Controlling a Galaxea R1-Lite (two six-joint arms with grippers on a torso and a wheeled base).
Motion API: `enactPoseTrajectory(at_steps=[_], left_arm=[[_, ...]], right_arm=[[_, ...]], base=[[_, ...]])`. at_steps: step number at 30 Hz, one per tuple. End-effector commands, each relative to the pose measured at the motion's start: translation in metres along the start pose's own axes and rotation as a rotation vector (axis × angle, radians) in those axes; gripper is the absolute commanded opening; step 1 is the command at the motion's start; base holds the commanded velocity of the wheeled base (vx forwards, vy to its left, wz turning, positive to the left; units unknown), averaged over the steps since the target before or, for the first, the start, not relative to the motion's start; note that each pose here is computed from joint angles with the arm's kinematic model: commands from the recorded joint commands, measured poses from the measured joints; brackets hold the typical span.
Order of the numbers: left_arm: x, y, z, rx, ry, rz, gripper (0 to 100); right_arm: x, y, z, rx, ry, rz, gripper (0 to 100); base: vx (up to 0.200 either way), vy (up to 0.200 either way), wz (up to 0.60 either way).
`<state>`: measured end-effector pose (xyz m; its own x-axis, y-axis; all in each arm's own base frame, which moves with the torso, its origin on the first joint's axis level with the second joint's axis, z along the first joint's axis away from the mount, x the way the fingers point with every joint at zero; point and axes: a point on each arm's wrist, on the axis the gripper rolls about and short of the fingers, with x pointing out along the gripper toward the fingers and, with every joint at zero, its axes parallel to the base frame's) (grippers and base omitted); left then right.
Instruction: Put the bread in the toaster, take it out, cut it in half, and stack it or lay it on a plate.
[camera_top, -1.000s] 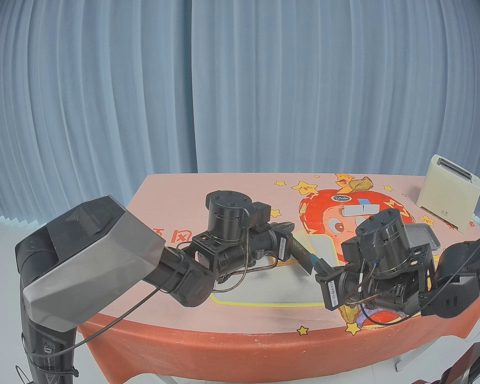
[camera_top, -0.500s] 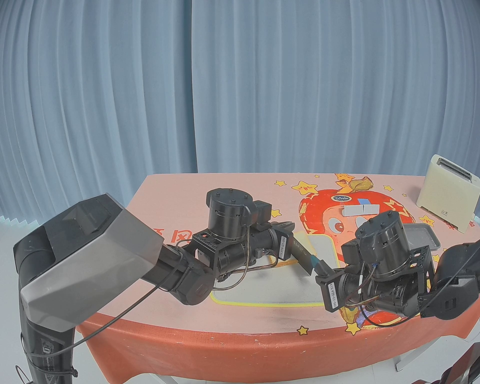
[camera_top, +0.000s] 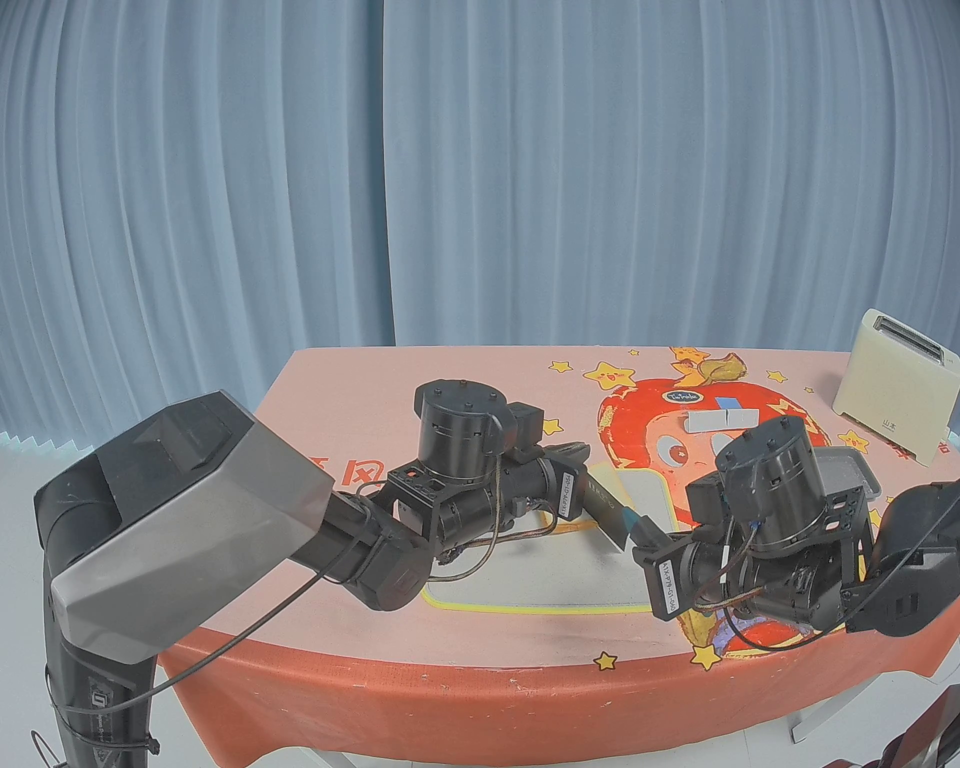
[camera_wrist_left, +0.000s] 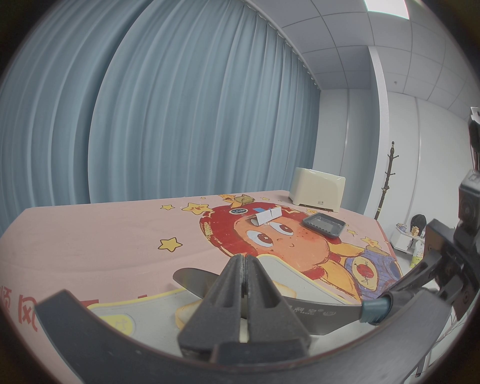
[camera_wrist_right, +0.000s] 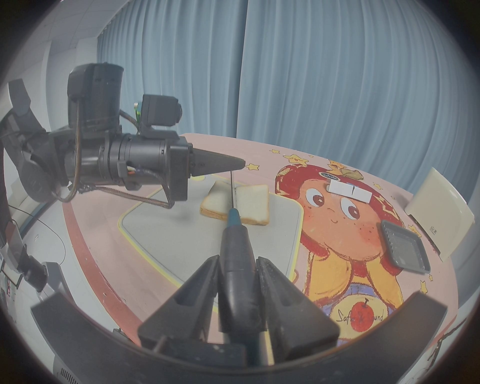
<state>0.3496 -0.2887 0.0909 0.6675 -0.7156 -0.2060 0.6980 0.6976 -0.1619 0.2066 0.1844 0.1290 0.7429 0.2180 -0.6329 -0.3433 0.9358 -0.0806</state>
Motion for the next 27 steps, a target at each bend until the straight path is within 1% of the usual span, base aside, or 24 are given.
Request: enactPoseTrajectory(at_steps=[1,4,8,11,15,17,19,23,27], left_arm=[[-0.002,-0.003,0.017,0.006,-0.046,-0.007,0],[-0.004,-0.003,0.019,0.004,-0.031,-0.005,0],[-0.005,-0.002,0.005,-0.002,0.014,0.002,0],[-0.004,-0.001,-0.001,-0.003,0.032,0.004,0],[-0.003,-0.004,0.008,0.003,0.006,-0.004,0],[-0.002,-0.007,0.015,0.007,-0.011,-0.011,0],[-0.002,-0.007,0.017,0.008,-0.019,-0.012,0],[-0.002,-0.007,0.01,0.002,0.016,-0.009,0],[-0.003,-0.006,0.003,0.0,0.032,-0.003,0]], right_arm=[[0.003,0.0,-0.006,-0.005,0.022,-0.004,0],[0.002,0.0,-0.004,-0.004,0.015,-0.002,0],[-0.002,0.001,0.006,0.003,-0.02,0.004,0],[-0.001,0.001,0.003,0.001,-0.01,0.003,0],[0.003,0.0,-0.008,-0.006,0.025,-0.004,0],[0.005,0.0,-0.01,-0.007,0.031,-0.004,0],[0.005,0.0,-0.009,-0.006,0.028,-0.005,0],[0.002,0.0,-0.005,-0.002,0.01,-0.001,0],[-0.002,0.0,0.002,0.006,-0.011,0.003,0]], base=[[0.0,0.0,0.0],[0.0,0.0,0.0],[0.0,0.0,0.0],[0.0,0.0,0.0],[0.0,0.0,0.0],[0.0,0.0,0.0],[0.0,0.0,0.0],[0.0,0.0,0.0],[0.0,0.0,0.0]])
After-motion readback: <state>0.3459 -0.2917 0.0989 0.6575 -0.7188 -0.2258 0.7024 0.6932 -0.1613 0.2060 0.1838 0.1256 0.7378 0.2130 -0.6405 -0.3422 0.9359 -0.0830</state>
